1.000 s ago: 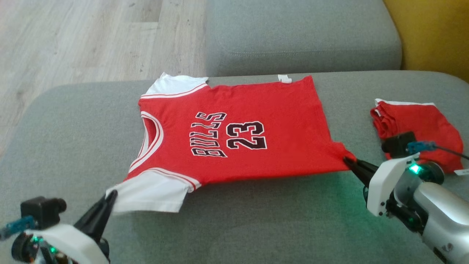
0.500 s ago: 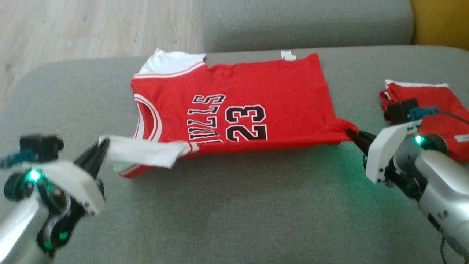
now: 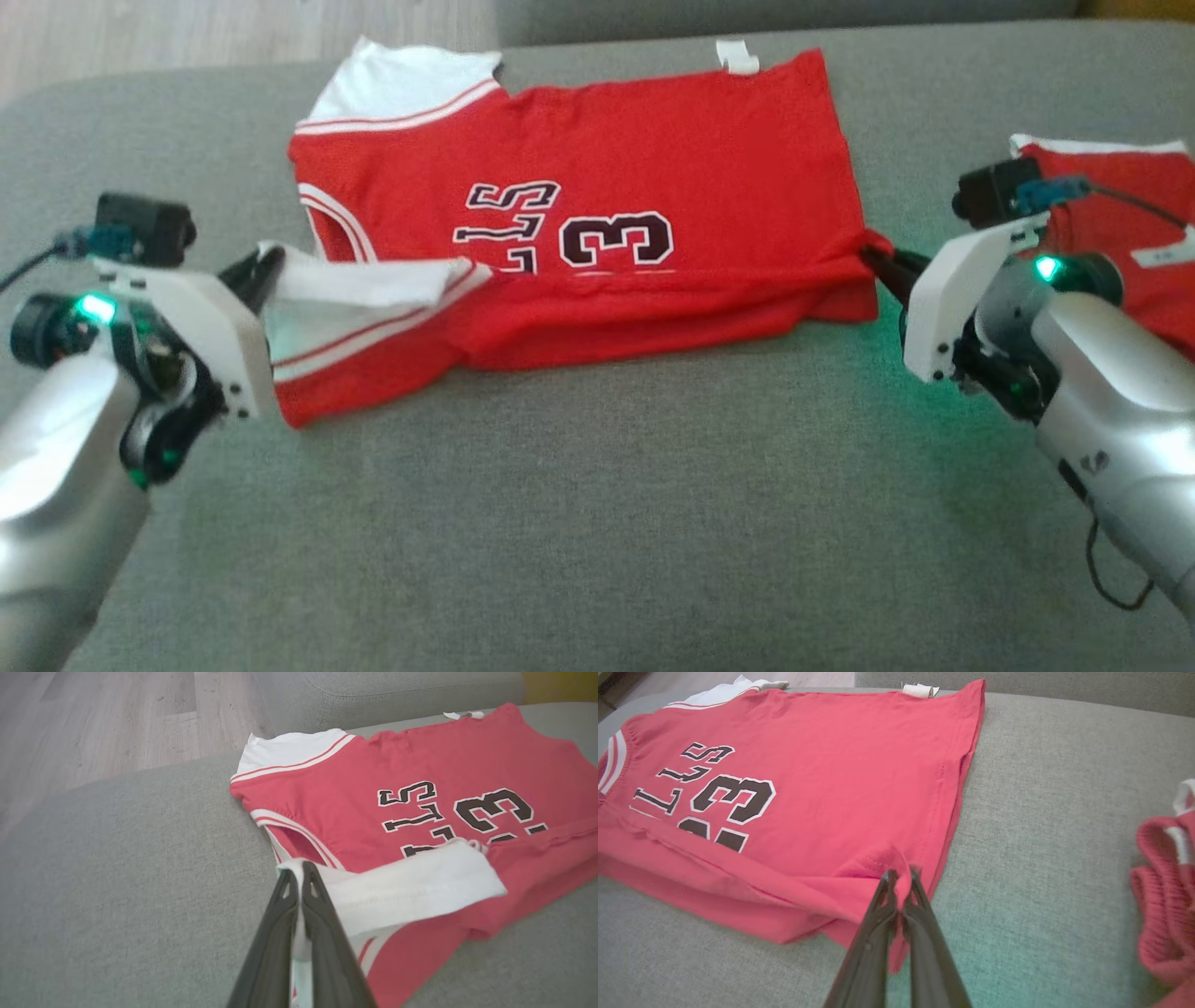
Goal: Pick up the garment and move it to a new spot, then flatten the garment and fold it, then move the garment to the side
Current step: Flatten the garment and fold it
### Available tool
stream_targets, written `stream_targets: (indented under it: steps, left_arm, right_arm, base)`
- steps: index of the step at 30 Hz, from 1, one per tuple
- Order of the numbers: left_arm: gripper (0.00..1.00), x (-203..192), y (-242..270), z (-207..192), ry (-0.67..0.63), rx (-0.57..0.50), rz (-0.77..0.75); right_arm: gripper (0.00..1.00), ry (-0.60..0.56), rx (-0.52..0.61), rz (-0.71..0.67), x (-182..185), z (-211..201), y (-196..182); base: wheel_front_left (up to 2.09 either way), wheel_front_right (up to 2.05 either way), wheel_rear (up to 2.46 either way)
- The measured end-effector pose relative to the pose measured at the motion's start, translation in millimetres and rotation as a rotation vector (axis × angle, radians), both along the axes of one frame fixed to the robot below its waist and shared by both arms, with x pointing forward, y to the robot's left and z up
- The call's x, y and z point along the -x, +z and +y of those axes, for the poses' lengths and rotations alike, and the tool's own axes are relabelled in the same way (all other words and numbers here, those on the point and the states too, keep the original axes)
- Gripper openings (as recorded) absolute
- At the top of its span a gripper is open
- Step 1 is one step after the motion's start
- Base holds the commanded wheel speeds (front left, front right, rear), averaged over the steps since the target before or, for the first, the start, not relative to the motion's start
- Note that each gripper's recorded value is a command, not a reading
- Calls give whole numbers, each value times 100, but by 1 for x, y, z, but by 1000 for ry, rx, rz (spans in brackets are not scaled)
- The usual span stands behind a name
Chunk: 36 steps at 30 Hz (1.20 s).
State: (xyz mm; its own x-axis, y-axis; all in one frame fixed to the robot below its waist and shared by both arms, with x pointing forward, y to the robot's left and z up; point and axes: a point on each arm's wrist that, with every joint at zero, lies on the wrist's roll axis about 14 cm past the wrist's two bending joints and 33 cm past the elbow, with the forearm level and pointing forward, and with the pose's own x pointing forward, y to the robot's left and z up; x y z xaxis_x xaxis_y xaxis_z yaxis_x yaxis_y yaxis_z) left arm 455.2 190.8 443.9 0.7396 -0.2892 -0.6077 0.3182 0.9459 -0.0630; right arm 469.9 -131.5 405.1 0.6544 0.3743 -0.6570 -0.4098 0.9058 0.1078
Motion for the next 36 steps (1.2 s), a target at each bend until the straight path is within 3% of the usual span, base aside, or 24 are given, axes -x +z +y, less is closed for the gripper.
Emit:
stream_targets:
  steps: [4, 5, 6, 11, 15, 20, 28, 30, 36]
  left_arm:
    - [0, -20, -8, 1, -11, -50, 11]
    - [33, -24, -10, 2, -11, -65, 11]
    - [100, -28, -13, 3, -12, -79, 7]
    - [100, -47, -8, -6, 7, -62, -80]
    - [100, -64, 29, -14, 41, -1, -297]
    - [100, -72, 95, -23, 124, 181, -587]
    - [100, -28, 137, -31, 170, 285, -759]
    - [100, -13, 146, -34, 182, 302, -803]
    - [100, 37, 126, -41, 236, 340, -796]
  right_arm:
    - [0, -8, 6, 6, -11, -1, -4]
    - [50, -16, -1, 0, -14, -1, -5]
    - [100, -32, -15, -14, -18, -1, -4]
    - [100, -76, -46, -66, -28, -3, -1]
    - [100, -112, -101, -185, -38, -3, 21]
    - [100, -158, -230, -458, -54, 3, 80]
    - [100, -263, -355, -816, -54, -23, 195]
    - [100, -296, -374, -856, -39, -26, 198]
    - [100, -368, -363, -836, 19, -17, 156]
  base:
    - [0, 0, 0]
    - [0, 0, 0]
    - [0, 0, 0]
    - [0, 0, 0]
    - [0, 0, 0]
    - [0, 0, 0]
    - [0, 0, 0]
    - [0, 0, 0]
    - [0, 0, 0]
